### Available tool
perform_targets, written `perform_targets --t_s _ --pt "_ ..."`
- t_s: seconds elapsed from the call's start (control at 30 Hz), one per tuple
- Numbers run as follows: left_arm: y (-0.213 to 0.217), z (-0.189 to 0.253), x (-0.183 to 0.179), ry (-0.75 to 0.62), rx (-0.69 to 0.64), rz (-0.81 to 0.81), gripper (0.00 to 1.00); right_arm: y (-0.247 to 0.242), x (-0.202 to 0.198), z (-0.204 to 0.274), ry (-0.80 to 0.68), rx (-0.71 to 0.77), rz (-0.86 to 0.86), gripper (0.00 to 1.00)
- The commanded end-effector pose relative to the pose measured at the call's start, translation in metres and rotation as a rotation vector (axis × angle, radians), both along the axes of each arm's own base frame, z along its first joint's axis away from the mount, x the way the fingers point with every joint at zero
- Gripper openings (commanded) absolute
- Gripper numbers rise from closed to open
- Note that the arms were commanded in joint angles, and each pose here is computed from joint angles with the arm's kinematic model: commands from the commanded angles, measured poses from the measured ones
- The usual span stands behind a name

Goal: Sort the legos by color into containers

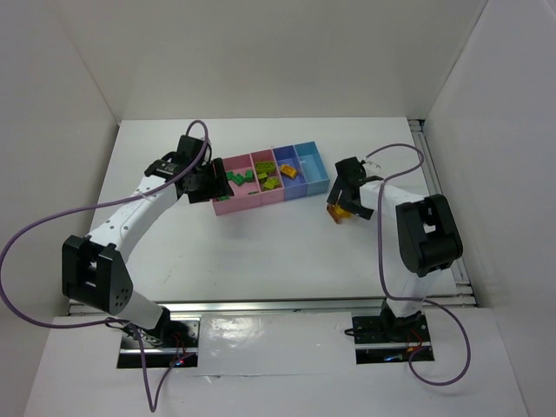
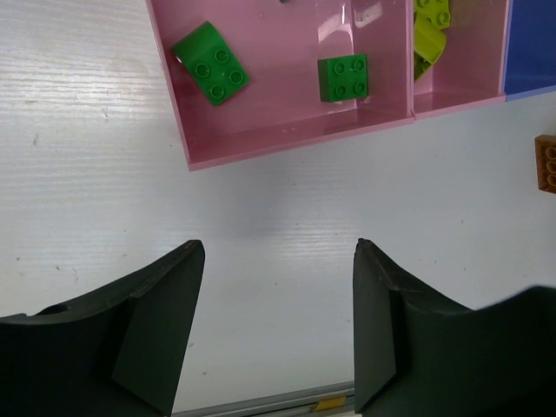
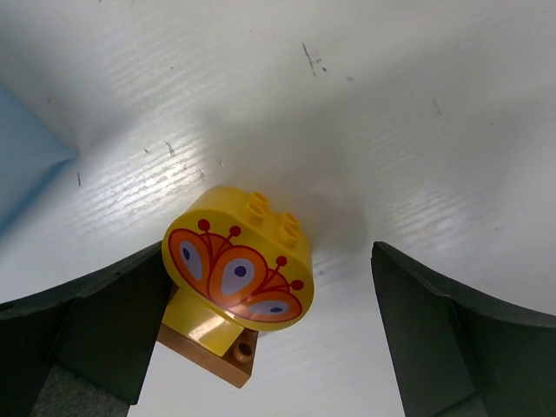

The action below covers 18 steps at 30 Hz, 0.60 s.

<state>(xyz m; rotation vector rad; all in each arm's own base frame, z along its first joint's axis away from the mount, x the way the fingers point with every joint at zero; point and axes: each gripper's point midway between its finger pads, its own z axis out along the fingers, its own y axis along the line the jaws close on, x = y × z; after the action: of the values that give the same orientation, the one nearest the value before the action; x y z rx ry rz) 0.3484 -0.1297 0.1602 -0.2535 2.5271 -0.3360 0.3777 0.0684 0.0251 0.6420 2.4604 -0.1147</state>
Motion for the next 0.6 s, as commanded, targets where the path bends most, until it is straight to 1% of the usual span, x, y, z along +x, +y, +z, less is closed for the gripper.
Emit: perform_targets --t_s 0.0,0.03,0.07,0.17,0.33,0.37,0.43,0.47,0.5,0.57 --pt "-0.003 0.01 0.001 -0.041 -0.01 -0.021 0.72 -0.007 -0.011 0.014 -0.01 -0.058 -0.002 1.0" --pt "-0.003 0.01 0.001 -0.041 -0.01 -0.021 0.72 -0.004 -0.008 0.019 -0.03 -0.04 0.004 1.0" --pt "-0.004 0.011 0.004 -0.044 -0.011 -0.021 0.72 -0.003 -0.012 0.015 -0.018 -0.029 0.002 1.0" --pt "-0.004 0.011 0.004 -0.044 -0.011 -0.021 0.72 0.011 -0.015 0.015 -0.007 0.071 -0.05 1.0" --pt "-0.003 0.011 0.001 -0.044 -0.011 -0.021 0.72 0.026 -0.017 0.016 -0.023 0.167 -0.094 1.0" --pt "-0.002 0.007 -0.001 -0.035 -0.008 -0.021 0.72 0.026 -0.017 0.014 -0.026 0.172 -0.102 0.96" --pt "-0.002 0.007 -0.001 -0.035 -0.008 -0.021 0.72 0.028 -0.016 0.016 -0.026 0.187 -0.109 0.95" --pt "-0.002 0.007 -0.001 -0.035 -0.008 -0.021 0.72 0.032 -0.018 0.013 -0.015 0.183 -0.1 0.93" --pt "-0.002 0.007 -0.001 -0.035 -0.008 -0.021 0.72 0.03 -0.015 0.011 -0.018 0.169 -0.107 0.86" --pt "-0.002 0.007 -0.001 -0.035 -0.008 -0.021 0.72 0.027 -0.014 0.01 -0.015 0.125 -0.099 0.8"
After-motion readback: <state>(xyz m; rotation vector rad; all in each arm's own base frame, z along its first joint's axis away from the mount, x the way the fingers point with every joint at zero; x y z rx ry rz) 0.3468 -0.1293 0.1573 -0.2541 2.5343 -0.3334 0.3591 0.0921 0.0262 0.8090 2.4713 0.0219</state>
